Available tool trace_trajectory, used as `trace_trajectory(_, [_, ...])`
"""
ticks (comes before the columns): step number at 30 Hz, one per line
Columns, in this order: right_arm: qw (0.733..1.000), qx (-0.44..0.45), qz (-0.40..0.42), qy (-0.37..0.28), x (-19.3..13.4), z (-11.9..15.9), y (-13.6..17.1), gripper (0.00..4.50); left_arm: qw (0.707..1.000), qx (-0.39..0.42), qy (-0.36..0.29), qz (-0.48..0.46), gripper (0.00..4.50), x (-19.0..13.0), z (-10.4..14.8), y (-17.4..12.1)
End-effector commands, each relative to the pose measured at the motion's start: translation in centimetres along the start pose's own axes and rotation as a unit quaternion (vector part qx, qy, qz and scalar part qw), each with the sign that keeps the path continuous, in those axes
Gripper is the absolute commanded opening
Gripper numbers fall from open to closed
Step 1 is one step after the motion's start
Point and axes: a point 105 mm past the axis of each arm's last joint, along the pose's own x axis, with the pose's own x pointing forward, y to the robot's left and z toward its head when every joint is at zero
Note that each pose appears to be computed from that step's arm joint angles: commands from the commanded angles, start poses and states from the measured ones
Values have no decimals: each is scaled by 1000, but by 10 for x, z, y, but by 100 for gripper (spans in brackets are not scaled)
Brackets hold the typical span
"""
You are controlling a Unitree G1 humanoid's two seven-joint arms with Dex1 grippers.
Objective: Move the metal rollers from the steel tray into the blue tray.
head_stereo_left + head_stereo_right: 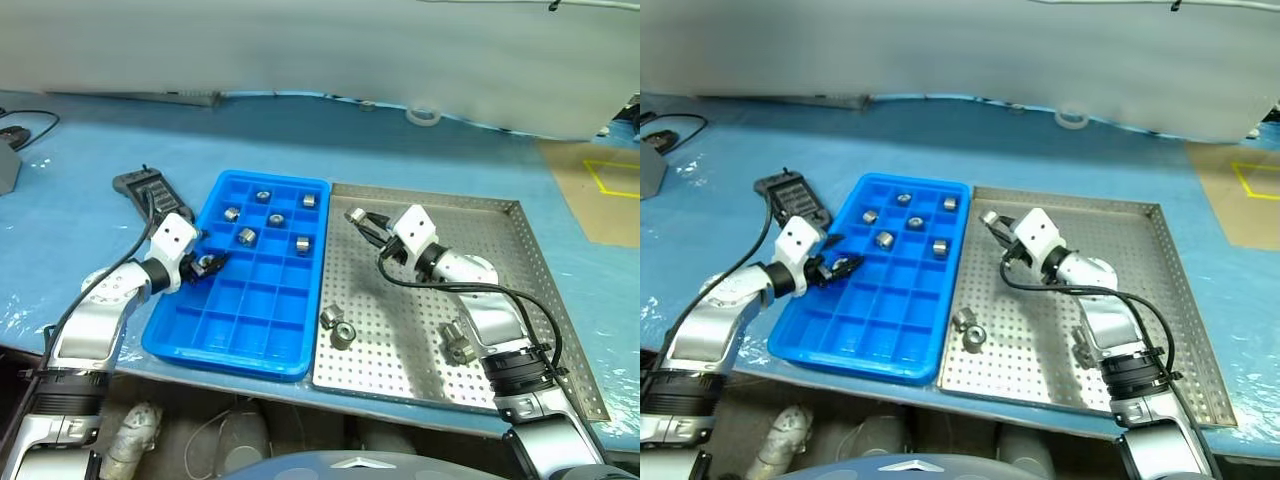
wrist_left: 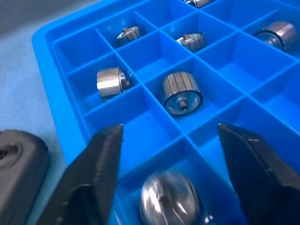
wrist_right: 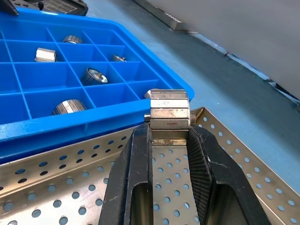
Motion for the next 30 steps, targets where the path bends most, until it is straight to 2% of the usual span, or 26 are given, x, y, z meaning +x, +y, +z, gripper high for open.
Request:
trace_trajectory(1, [999,-18,-12,-27,0,14,-6,65,1000,-1,-17,-18,351,-3,12,2])
trace_trajectory(6, [999,-14,-16,-29,-2,14,-7,65,992,-22,-88,-84,351,-6,52,-11])
trace_trajectory(9, [999,-10,-11,-33,-5,19,-8,65,977,-49,-131,-160,351,-5,81,-30])
trace_trajectory(11, [999,-15,-8,-34,-6,20,-8,65,971,-55,-141,-186,351,-3,89,-37])
trace_trajectory(15, [998,-33,18,-52,-4,36,-1,65,939,-157,-197,-235,351,23,118,-43])
trace_trajectory(19, [990,-107,52,-71,2,53,13,65,913,-201,-182,-306,351,56,127,-67])
trace_trajectory(23, [984,-140,67,-81,3,62,14,65,893,-225,-165,-352,351,79,132,-87])
trace_trajectory(30, [978,-177,70,-89,2,69,10,65,867,-254,-150,-402,351,100,138,-111])
